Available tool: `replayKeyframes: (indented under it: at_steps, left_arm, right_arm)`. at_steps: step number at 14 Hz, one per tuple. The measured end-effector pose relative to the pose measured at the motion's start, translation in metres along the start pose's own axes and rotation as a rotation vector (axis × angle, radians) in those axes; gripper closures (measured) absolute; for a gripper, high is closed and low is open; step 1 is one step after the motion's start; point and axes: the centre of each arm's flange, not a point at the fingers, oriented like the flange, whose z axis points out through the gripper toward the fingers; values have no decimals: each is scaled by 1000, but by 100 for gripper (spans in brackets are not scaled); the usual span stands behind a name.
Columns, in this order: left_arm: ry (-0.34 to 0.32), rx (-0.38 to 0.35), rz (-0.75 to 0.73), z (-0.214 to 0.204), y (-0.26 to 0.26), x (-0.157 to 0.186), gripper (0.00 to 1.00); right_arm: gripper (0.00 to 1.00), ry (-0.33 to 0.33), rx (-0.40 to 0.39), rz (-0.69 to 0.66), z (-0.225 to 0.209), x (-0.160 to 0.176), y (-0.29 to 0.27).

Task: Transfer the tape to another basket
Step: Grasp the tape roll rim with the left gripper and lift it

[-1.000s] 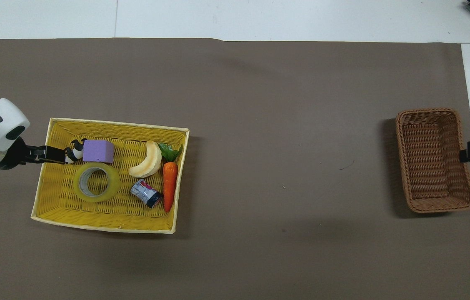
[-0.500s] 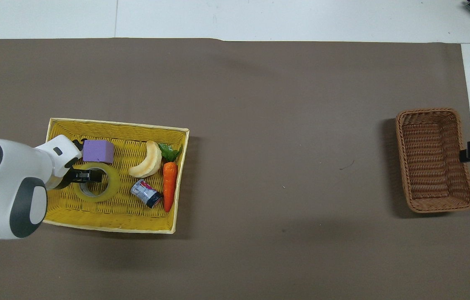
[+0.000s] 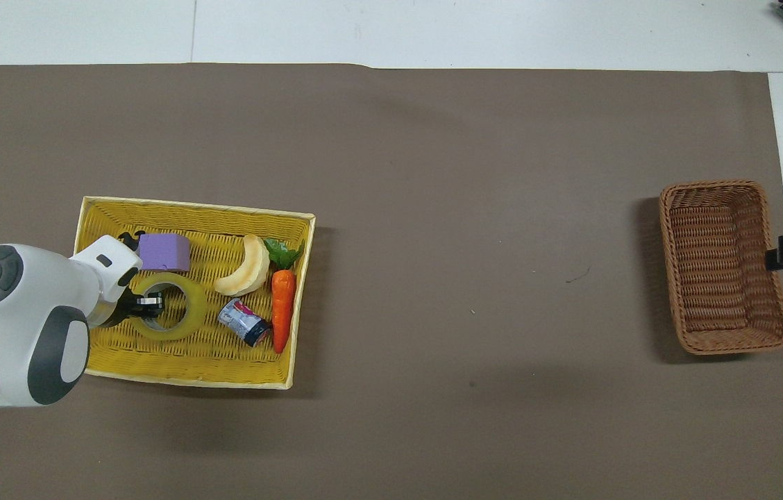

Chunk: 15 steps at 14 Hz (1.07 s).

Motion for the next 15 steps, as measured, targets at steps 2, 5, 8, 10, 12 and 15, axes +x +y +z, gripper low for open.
replayKeyframes:
  at_steps: [2, 5, 8, 10, 12, 15]
  left_arm:
    - [-29, 4, -10, -17, 1, 8, 78]
    - [-83, 10, -18, -63, 0, 23, 78]
    - [-127, 16, -19, -117, 1, 35, 78]
    - [-107, 13, -2, -153, 2, 42, 78]
    - [-66, 6, 42, -189, 3, 49, 78]
    - [-1, 0, 84, -246, 3, 51, 78]
  right_arm:
    - [0, 0, 0, 0, 0, 0, 0]
    - [0, 0, 0, 0, 0, 0, 0]
    - [0, 0, 0, 0, 0, 0, 0]
    - [0, 0, 0, 0, 0, 0, 0]
    - [0, 0, 0, 0, 0, 0, 0]
    - [0, 0, 0, 0, 0, 0, 0]
